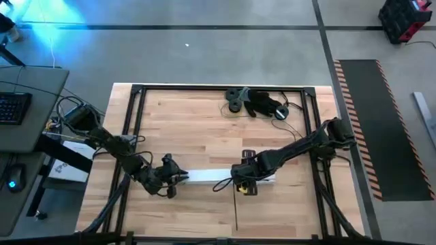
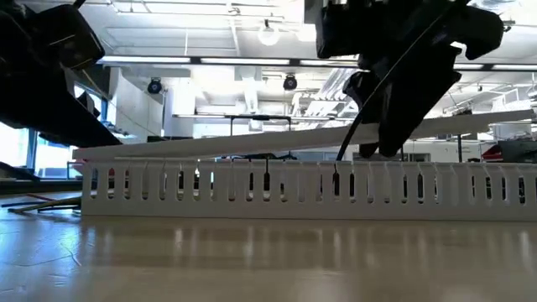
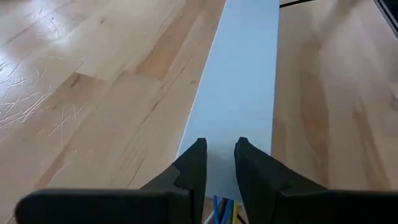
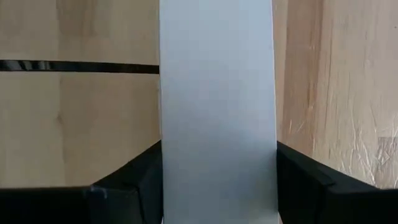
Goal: Ziptie cables
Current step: Close the white cable duct
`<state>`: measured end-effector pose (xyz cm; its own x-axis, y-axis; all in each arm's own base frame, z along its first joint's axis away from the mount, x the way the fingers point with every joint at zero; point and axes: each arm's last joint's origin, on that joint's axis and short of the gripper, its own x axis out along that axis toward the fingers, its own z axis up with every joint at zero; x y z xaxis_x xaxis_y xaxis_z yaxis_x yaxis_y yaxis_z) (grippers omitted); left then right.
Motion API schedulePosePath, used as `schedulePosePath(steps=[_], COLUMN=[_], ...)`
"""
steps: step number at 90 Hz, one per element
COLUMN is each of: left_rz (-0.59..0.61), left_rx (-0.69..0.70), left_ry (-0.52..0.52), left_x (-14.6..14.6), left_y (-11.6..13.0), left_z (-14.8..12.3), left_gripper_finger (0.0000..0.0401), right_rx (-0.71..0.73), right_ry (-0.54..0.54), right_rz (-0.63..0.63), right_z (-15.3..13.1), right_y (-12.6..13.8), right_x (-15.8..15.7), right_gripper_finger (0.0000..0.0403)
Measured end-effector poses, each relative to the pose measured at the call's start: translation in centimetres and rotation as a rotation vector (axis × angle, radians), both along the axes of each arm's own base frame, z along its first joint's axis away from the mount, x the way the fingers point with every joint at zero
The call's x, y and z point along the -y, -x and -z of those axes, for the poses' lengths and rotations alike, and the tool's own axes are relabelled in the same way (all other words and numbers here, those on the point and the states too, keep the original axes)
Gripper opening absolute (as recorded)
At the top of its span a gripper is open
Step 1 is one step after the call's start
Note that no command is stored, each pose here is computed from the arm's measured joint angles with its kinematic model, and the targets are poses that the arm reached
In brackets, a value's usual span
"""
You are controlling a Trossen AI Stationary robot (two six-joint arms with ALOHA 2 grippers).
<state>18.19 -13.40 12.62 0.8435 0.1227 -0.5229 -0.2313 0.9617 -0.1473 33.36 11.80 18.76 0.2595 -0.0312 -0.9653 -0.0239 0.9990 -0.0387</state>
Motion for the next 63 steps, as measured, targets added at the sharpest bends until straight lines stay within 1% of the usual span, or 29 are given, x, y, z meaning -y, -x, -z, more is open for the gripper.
schedulePosePath(steps=[13, 26, 37, 54, 63], left_rz=[-0.005, -0.014, -0.021, 0.024, 0.048], left_rx=[0.0, 0.005, 0.005, 0.027, 0.089], left_ry=[-0.007, -0.035, -0.042, -0.073, -0.043], left_x=[0.2, 0.5, 0.5, 0.6, 1.0], left_y=[-0.3, -0.8, -0.8, -1.0, -1.8], left_z=[0.7, 1.7, 1.8, 0.1, -1.8], left_gripper_finger=[0.0064, 0.0064, 0.0064, 0.0064, 0.0061], right_rx=[-0.011, -0.029, -0.035, -0.023, -0.018], right_ry=[-0.001, -0.001, -0.001, -0.002, 0.003], right_rz=[-0.002, -0.003, 0.003, 0.03, 0.035], right_z=[0.1, 0.2, 0.2, 0.2, 0.2], right_y=[0.1, 0.2, 0.3, 0.2, 0.1], right_x=[0.0, 0.0, 0.0, 0.0, 0.1], right_gripper_finger=[0.0204, 0.0204, 0.0204, 0.0204, 0.0204])
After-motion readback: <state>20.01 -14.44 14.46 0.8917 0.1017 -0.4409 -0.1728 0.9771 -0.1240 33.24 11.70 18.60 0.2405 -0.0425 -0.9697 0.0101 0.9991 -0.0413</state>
